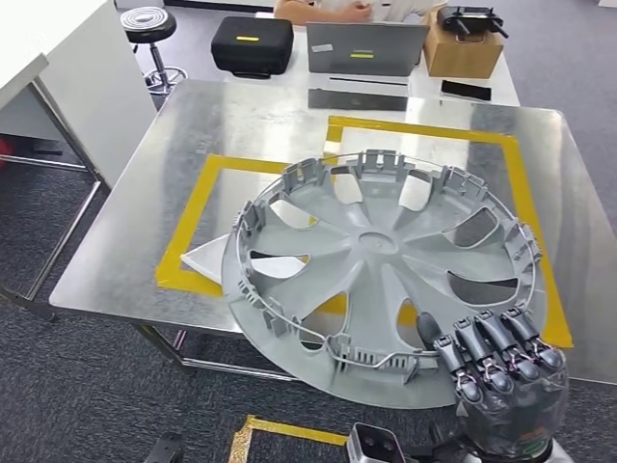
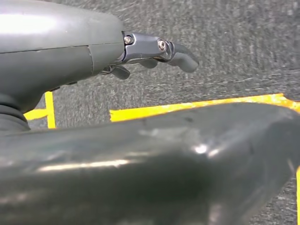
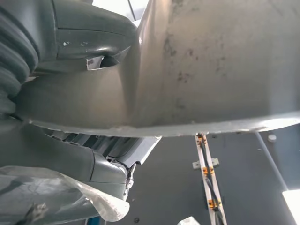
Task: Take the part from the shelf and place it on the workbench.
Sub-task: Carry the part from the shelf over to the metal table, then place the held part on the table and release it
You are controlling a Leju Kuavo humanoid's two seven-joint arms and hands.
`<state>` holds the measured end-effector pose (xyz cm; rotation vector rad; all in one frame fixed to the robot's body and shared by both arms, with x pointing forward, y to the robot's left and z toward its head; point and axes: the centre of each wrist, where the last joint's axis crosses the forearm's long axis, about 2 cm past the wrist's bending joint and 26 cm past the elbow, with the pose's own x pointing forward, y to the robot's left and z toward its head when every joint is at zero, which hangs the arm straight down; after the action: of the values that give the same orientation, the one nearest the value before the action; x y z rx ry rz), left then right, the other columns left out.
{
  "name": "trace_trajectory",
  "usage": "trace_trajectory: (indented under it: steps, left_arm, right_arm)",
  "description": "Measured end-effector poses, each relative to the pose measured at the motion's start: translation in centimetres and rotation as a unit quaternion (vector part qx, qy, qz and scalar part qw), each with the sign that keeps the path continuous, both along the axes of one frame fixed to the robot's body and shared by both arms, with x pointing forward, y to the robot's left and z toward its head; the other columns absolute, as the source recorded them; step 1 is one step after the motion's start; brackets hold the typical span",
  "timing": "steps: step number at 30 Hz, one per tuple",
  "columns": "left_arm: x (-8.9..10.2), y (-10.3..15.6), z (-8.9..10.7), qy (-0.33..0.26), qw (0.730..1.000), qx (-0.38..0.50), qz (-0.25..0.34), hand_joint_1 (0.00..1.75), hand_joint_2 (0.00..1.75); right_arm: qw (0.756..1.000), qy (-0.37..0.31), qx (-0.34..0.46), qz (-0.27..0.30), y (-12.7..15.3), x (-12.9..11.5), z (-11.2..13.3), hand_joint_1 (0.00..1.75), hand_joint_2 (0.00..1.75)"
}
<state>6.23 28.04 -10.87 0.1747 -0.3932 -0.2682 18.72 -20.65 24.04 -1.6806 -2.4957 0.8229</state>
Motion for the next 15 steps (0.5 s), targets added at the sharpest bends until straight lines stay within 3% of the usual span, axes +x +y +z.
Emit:
trace_trajectory:
  steps: [15]
  left_arm:
    - [-0.1,0.1,0.0,0.002,1.0,0.0,0.006,0.0,0.0]
  right_arm:
    - [0.999,0.016,-0.029,-0.006,-0.8,0.1,-1.1,1.75,1.75]
